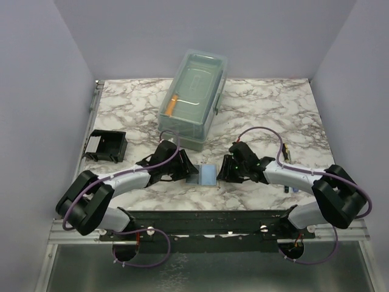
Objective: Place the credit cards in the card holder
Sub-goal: Open the card holder at the center of the board, then move the card holder to the center of the board.
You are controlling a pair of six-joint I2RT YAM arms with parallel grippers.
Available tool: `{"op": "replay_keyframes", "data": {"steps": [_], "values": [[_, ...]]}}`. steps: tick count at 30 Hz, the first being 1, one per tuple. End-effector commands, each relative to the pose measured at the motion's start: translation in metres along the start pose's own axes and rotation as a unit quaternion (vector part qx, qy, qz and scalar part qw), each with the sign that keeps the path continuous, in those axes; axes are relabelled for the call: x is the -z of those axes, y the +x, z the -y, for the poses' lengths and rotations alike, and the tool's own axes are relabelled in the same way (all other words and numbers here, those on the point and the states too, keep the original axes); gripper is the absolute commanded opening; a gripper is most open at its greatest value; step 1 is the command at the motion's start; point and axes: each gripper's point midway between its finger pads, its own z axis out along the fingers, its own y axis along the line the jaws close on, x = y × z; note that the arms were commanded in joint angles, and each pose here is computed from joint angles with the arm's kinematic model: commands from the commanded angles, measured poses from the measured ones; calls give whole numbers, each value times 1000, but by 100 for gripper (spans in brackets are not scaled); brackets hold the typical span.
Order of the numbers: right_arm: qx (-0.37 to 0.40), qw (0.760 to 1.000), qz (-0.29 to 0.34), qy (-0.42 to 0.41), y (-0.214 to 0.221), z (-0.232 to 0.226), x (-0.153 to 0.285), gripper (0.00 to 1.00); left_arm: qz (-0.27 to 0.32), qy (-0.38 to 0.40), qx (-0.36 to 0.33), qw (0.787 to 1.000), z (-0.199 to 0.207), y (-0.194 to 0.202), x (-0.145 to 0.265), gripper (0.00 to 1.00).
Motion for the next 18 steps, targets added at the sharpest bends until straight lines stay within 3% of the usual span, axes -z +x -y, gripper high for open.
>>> {"op": "replay_keyframes", "data": {"steps": [1,5,10,13,18], "values": [[34,998,1,45,-2,17,12,58,28,-64,-32,997,-21,-11,23,60],[36,999,-7,35,-1,15,10,67,45,-75,-25,996,-27,-23,37,72],[30,999,-10,22,-1,10,5,67,11,-86,-11,996,-42,-16,26,77],[30,999,-6,18,-3,8,6,67,-17,-54,-5,998,-34,-8,14,68],[28,999,7,26,-6,13,13,67,-38,5,14,999,-14,0,-4,45]]}}
